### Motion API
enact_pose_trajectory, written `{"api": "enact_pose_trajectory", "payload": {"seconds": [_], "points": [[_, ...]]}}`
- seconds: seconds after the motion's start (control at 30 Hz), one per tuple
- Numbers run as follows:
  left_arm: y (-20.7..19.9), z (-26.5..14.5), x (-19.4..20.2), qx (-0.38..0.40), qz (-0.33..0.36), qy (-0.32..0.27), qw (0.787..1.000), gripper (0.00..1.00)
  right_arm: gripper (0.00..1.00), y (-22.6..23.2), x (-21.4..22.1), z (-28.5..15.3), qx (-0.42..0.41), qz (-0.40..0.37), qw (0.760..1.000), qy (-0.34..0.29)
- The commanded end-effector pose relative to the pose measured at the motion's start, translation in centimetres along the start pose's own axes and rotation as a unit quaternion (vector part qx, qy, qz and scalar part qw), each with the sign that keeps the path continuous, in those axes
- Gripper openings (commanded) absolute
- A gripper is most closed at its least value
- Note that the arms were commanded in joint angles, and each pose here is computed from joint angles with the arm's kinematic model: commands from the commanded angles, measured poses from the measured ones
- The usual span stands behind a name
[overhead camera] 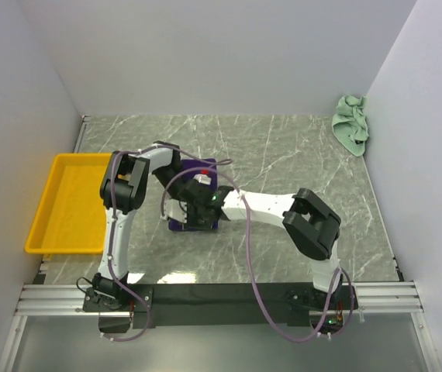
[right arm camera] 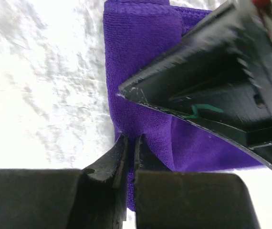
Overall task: Roll the towels
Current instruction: Roll the towel
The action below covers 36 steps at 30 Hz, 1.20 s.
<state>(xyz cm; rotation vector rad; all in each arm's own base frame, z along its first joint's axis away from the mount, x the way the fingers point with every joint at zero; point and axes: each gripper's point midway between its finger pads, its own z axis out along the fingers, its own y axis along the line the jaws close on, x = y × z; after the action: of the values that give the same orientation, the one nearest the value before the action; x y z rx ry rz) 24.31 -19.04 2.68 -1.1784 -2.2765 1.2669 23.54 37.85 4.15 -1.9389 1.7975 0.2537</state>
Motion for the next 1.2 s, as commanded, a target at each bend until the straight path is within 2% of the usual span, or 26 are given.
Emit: {"api": "enact_pose_trajectory", "payload": {"seconds": [0.0,0.2,0.33,0.43,0.53,0.6,0.67,0.7,0.77,0.8,0.83,0.9,0.93,1.0,1.03,1.1,1.17], "points": [[5.7,-2.4,0.0,-0.119,0.087,-0.003,0.989,0.32,0.0,4.3,1.1,-0.3,-0.162,0.09,0.983,-0.006],[3.6,-6.3,-0.2,-0.136,0.091,-0.086,0.983,0.4,0.0,5.6,1.9,-1.1,-0.244,0.153,0.958,-0.009],[3.0,-10.4,-0.1,-0.158,0.087,-0.158,0.971,0.48,0.0,5.6,2.2,-1.2,-0.262,0.179,0.948,-0.012],[2.4,-13.2,0.3,-0.176,0.086,-0.199,0.96,0.5,0.0,5.4,2.5,-1.0,-0.27,0.195,0.943,-0.013],[1.9,-16.7,1.6,-0.218,0.083,-0.249,0.94,0.5,0.0,5.1,2.6,-0.6,-0.286,0.22,0.932,-0.017],[1.3,-17.5,2.2,-0.243,0.087,-0.26,0.93,0.5,0.0,4.3,2.7,0.1,-0.3,0.248,0.921,-0.021],[0.1,-17.7,2.9,-0.288,0.114,-0.272,0.911,0.51,0.0,3.9,2.0,0.1,-0.325,0.265,0.907,-0.031],[-1.8,-18.5,3.1,-0.324,0.142,-0.281,0.892,0.52,0.0,4.2,3.0,0.9,-0.343,0.285,0.895,-0.015],[-1.1,-17.1,4.5,-0.365,0.153,-0.274,0.877,0.55,0.0,4.0,2.7,1.7,-0.365,0.302,0.881,-0.021],[-2.4,-17.6,4.9,-0.408,0.172,-0.274,0.854,0.55,0.0,4.1,2.8,1.8,-0.371,0.31,0.875,-0.018],[-1.3,-15.6,5.8,-0.428,0.174,-0.25,0.851,0.55,0.0,3.8,2.9,2.0,-0.374,0.319,0.871,-0.02],[-1.6,-14.2,6.6,-0.456,0.214,-0.222,0.835,0.56,0.0,4.2,3.4,2.8,-0.389,0.333,0.859,-0.015],[-2.6,-11.7,6.8,-0.455,0.249,-0.205,0.83,0.58,0.0,4.0,3.6,3.0,-0.39,0.339,0.856,-0.015],[-3.7,-11.4,6.4,-0.489,0.299,-0.196,0.796,0.61,0.0,4.2,4.1,3.7,-0.396,0.352,0.848,-0.008],[-3.9,-9.3,6.3,-0.477,0.325,-0.182,0.797,0.63,0.0,3.8,4.1,3.9,-0.395,0.356,0.847,-0.008],[-4.7,-9.0,5.2,-0.492,0.366,-0.187,0.767,0.65,0.0,3.9,4.8,4.7,-0.399,0.369,0.839,0.005],[-5.1,-6.8,4.6,-0.482,0.401,-0.167,0.761,0.65,0.0,3.6,5.2,5.6,-0.398,0.371,0.839,0.013]]}}
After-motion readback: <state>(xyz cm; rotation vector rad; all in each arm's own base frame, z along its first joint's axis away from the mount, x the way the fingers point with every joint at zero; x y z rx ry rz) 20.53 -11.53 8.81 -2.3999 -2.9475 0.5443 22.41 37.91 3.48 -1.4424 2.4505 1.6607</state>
